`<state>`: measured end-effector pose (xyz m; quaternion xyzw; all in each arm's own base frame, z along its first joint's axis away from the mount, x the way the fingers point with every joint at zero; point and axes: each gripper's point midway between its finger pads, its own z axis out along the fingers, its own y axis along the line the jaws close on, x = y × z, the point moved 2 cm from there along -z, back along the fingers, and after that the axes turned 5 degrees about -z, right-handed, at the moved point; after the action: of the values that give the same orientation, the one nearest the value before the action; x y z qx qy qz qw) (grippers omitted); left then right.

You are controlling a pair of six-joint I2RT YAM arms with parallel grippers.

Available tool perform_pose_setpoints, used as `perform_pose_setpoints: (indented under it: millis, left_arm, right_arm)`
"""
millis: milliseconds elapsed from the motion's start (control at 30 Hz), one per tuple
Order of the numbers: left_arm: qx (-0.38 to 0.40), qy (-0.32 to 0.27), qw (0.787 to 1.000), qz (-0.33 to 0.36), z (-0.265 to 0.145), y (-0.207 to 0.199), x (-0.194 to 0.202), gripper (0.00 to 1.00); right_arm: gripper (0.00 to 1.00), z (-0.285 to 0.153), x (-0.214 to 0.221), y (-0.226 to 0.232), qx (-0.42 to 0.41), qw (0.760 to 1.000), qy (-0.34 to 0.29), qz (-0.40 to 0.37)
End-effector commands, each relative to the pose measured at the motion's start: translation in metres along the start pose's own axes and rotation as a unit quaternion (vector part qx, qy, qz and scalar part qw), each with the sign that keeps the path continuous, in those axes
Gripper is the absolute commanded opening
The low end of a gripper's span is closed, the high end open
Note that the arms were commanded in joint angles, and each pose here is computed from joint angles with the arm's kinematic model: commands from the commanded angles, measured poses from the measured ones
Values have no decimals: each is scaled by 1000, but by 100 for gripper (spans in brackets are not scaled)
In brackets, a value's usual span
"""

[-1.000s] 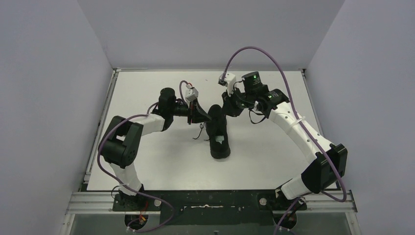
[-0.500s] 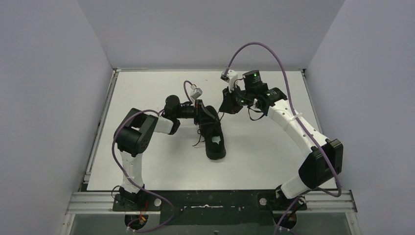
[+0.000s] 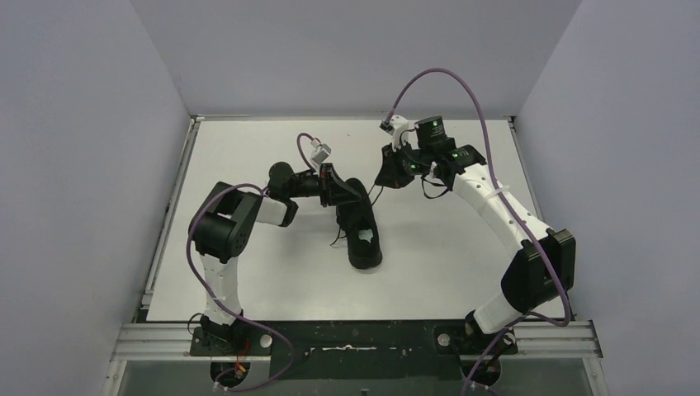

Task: Tie the shoes

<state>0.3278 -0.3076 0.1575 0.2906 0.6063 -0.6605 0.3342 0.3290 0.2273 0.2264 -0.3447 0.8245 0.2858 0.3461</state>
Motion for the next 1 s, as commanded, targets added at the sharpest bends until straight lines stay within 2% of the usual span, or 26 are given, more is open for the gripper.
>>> perform_pose_setpoints:
  millis: [0,333,633,700,767,900,967]
  left_arm:
    - [31,-12,998,56,5,-24,-20,0]
    - [48,-2,997,60,19,-31,-15,1]
    - [25,4,998,62,22,-23,-7,16]
    - [25,4,998,64,22,-23,-8,17]
    - [27,8,997,66,24,-23,-7,15]
    - [17,6,997,72,23,-23,-10,0]
    - [11,4,997,70,22,-23,-13,0]
  right_arm:
    - [0,-7,-32,-2,12,998,-53,-16]
    - [0,-2,-40,-3,6,998,-53,-19]
    - [0,-7,-40,4,-9,998,-57,-25]
    - [0,-9,-40,6,-11,998,-57,-24]
    - [0,-9,-39,6,-12,998,-56,-24]
    - [0,-7,-37,6,-14,998,-52,-22]
    - [0,-8,-36,1,1,999,-45,-30]
